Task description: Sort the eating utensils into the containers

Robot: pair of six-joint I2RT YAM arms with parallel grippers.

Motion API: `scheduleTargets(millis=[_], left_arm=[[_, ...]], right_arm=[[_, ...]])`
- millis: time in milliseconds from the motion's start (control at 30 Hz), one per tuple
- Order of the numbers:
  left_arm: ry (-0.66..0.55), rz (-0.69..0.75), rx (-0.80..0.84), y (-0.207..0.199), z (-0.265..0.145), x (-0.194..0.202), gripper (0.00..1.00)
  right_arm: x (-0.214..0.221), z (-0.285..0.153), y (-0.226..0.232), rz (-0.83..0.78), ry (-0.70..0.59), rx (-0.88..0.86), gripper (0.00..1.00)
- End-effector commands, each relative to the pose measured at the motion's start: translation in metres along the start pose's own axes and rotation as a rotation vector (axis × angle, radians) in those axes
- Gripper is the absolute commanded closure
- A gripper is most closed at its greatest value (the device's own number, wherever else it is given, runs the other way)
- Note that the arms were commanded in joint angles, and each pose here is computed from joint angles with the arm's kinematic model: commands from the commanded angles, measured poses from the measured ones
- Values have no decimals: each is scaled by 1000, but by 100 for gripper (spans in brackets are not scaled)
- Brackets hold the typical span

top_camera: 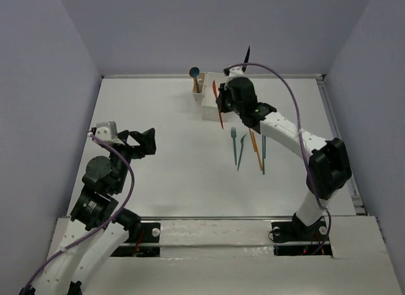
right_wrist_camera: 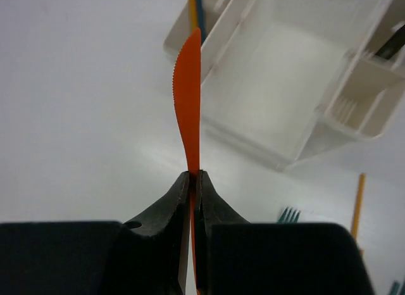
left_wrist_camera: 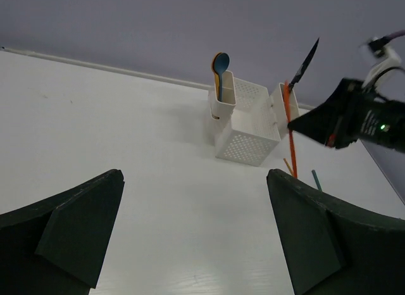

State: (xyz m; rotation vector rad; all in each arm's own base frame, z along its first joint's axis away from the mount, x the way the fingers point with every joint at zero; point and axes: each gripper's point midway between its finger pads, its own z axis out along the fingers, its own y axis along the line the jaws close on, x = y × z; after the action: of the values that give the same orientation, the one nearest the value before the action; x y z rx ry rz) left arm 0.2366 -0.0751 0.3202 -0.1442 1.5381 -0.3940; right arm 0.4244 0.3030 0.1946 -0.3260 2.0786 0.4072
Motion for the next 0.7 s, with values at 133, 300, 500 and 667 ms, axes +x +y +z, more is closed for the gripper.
scheduleTargets(millis=[133,300,500,667], left_arm=[[-18,1,3,-1,6,-4,1],[-5,9,-8,0,9,0,1],[4,15,-19,2,11,3,1],[16,22,-31,4,15,6,1]], right_arm=[[-176,-22,-107,156,-680,209,100],[-201,-2,-143,118,-805,265,100],[-214,10,-153,28,-908,308,100],[-218,16,-163,28,-931,333,100]])
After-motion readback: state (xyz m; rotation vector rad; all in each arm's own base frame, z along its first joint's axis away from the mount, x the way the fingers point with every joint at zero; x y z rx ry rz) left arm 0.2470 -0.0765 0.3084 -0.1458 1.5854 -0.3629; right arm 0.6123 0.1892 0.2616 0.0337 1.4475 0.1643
